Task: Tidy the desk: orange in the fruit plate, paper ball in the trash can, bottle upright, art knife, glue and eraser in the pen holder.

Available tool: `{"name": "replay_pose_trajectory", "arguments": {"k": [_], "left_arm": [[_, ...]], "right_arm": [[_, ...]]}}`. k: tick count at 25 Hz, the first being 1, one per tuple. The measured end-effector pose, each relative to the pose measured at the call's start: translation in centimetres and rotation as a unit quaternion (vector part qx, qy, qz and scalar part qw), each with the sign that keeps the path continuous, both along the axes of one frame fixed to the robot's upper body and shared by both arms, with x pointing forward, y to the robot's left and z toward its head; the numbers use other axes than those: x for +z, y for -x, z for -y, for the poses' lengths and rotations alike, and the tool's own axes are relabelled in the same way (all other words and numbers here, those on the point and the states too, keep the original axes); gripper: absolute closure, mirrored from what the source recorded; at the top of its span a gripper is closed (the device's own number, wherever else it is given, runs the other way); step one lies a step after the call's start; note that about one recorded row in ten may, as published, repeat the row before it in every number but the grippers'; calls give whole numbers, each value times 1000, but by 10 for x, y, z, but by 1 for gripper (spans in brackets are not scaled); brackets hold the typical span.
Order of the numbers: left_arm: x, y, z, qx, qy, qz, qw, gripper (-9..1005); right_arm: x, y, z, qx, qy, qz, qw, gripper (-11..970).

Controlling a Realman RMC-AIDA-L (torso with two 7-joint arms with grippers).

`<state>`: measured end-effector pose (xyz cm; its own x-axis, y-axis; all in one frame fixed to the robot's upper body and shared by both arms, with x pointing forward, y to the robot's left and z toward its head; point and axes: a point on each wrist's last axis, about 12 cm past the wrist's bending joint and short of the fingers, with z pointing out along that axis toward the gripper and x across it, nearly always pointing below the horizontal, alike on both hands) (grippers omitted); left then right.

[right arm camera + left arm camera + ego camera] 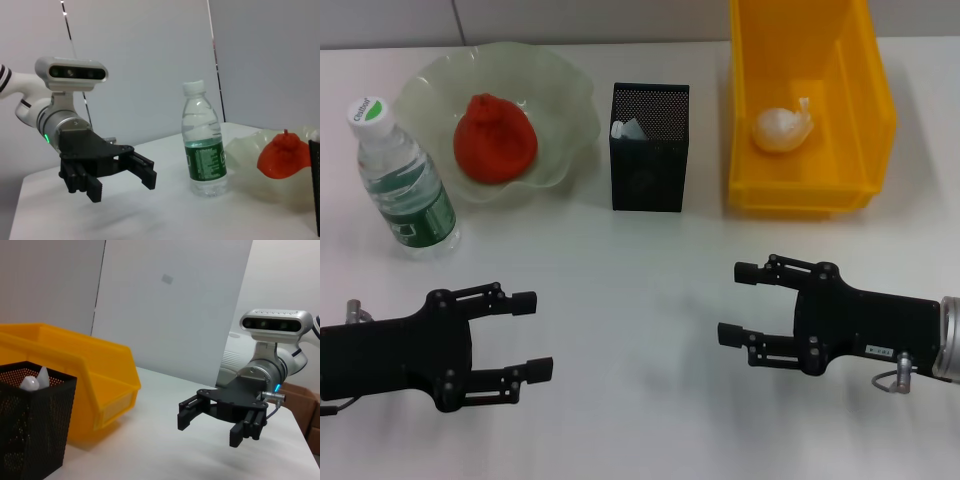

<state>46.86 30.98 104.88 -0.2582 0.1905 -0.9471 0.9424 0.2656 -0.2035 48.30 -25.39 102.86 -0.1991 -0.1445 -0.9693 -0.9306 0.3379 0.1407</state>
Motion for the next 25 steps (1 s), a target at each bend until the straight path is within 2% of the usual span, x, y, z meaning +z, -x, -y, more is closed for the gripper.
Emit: {"name": "replay_pose_trajectory", "arguments": {"k": [25], "left_arm": [[0,0,1,-1,1,-1,1000,213]], "right_arm": [[0,0,0,10,8,1,1000,191]]}}
